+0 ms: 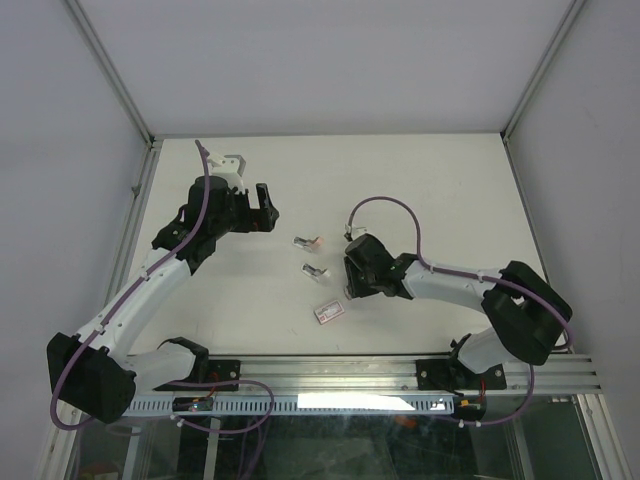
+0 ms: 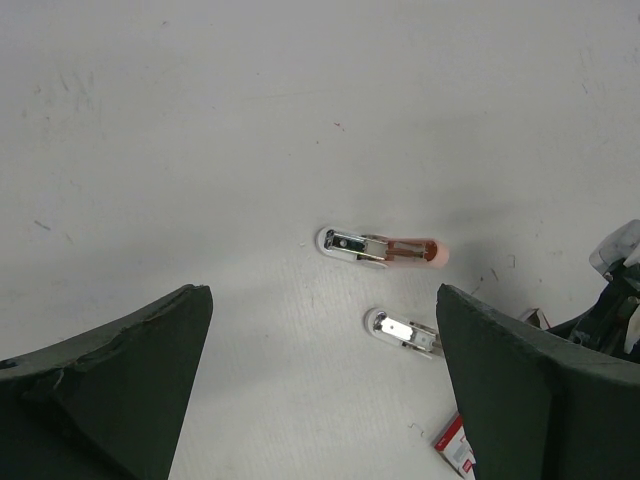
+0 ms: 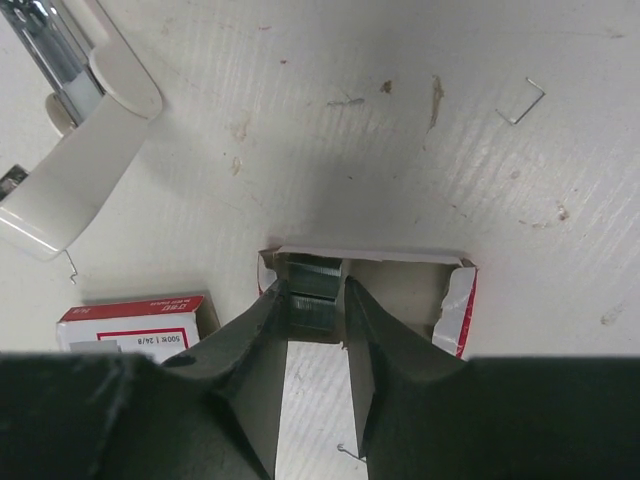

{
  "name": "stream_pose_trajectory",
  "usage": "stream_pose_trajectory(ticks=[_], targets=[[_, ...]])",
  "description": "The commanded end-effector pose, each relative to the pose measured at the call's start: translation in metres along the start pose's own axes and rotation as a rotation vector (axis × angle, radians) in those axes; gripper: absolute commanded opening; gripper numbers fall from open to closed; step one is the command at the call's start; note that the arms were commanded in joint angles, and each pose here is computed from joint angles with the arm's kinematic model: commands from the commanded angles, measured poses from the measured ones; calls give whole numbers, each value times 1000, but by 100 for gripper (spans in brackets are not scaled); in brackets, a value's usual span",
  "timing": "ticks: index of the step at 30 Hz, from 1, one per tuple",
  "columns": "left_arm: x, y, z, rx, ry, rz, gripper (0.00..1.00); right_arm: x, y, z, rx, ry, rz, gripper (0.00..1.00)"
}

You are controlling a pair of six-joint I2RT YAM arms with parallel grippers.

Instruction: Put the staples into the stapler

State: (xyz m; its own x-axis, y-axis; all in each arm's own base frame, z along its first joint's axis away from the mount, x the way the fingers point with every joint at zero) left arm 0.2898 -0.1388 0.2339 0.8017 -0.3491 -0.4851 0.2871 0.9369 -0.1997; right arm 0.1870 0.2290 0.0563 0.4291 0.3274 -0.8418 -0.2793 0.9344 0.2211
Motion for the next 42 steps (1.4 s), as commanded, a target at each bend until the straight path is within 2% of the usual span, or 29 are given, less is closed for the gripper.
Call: stream_pose_trajectory(ticks=[1,8,20,30,42], targets=[[-5,0,14,17,-63,-6,99,-1,1,15,13,-64,-48,28],[-7,0,16,19,-70,-3,99,-10,1,21,20,-85,-58,20],[-10,0,16,19,-79,-3,99,-38,-7,33,17,-152,-93,20],[-10,0,16,18,-78,-4,99,-37,-1,21,14,-94,-27,20],[-9,-1,14,17,-70,-10,99,-38,-14,7,52,-37,-91,19]])
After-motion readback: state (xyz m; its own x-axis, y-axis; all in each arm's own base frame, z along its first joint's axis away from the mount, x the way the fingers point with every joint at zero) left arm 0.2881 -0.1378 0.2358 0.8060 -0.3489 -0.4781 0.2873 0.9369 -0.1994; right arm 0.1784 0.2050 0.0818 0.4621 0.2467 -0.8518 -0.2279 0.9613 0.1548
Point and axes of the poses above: each gripper's point midway between its finger pads, its own x axis out along the fingers, its own y axis along the line the jaws close on, z = x × y, the point moved 4 cm from there along -x, back along the fingers, and after that the axes turned 5 degrees about x, right-handed, at the moved point
